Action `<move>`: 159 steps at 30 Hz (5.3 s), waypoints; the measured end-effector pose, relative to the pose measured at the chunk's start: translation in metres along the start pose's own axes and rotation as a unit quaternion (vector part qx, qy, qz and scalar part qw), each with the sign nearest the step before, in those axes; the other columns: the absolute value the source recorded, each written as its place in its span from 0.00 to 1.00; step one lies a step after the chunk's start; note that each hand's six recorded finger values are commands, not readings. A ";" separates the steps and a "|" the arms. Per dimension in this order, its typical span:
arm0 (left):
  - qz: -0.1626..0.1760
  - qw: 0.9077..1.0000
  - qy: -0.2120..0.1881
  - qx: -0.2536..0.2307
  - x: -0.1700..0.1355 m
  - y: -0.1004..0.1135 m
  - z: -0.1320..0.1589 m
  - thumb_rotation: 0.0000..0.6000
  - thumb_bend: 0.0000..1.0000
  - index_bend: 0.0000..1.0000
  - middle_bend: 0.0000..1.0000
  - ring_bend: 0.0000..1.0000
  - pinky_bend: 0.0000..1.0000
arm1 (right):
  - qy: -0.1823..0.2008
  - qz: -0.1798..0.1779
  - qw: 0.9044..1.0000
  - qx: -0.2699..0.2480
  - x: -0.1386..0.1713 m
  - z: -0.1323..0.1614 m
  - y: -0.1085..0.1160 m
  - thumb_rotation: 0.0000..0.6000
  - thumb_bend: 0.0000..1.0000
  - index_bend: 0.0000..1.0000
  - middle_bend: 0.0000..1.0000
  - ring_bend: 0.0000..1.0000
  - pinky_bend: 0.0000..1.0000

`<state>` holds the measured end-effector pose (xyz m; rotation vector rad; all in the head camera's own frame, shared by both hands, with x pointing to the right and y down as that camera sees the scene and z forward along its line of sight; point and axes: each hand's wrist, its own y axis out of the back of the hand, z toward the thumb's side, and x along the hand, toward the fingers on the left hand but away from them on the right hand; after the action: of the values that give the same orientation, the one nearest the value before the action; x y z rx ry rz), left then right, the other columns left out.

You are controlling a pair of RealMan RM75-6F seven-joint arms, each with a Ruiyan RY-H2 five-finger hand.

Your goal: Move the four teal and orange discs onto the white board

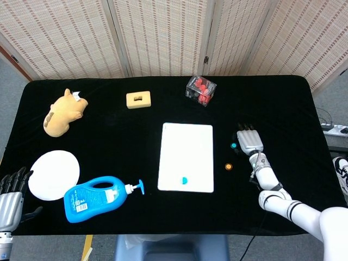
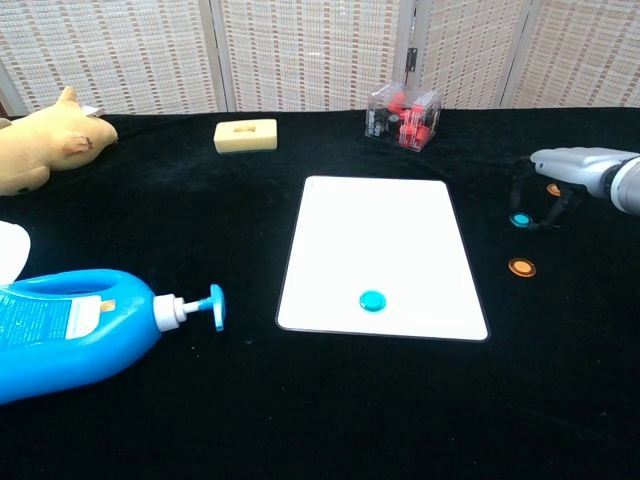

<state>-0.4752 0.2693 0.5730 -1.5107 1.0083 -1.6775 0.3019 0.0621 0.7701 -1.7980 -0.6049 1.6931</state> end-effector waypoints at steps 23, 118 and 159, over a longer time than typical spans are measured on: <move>-0.004 1.000 0.004 -0.001 -0.001 -0.002 -0.003 1.00 0.16 0.12 0.05 0.08 0.00 | 0.002 0.002 1.000 0.008 -0.003 0.004 -0.003 1.00 0.42 0.53 0.14 0.03 0.00; -0.009 1.000 -0.010 -0.007 0.000 0.000 0.008 1.00 0.16 0.12 0.04 0.08 0.00 | 0.122 -0.005 0.991 0.046 0.094 0.015 -0.022 1.00 0.42 0.34 0.11 0.02 0.00; -0.014 1.000 -0.003 -0.011 -0.003 -0.003 0.001 1.00 0.16 0.11 0.04 0.07 0.00 | 0.130 -0.013 0.991 0.038 0.082 0.031 -0.019 1.00 0.44 0.49 0.14 0.03 0.00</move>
<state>-0.4740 0.2736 0.5742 -1.5489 1.0094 -1.6849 0.2800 0.1356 0.7230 -1.9058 -0.4415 1.4145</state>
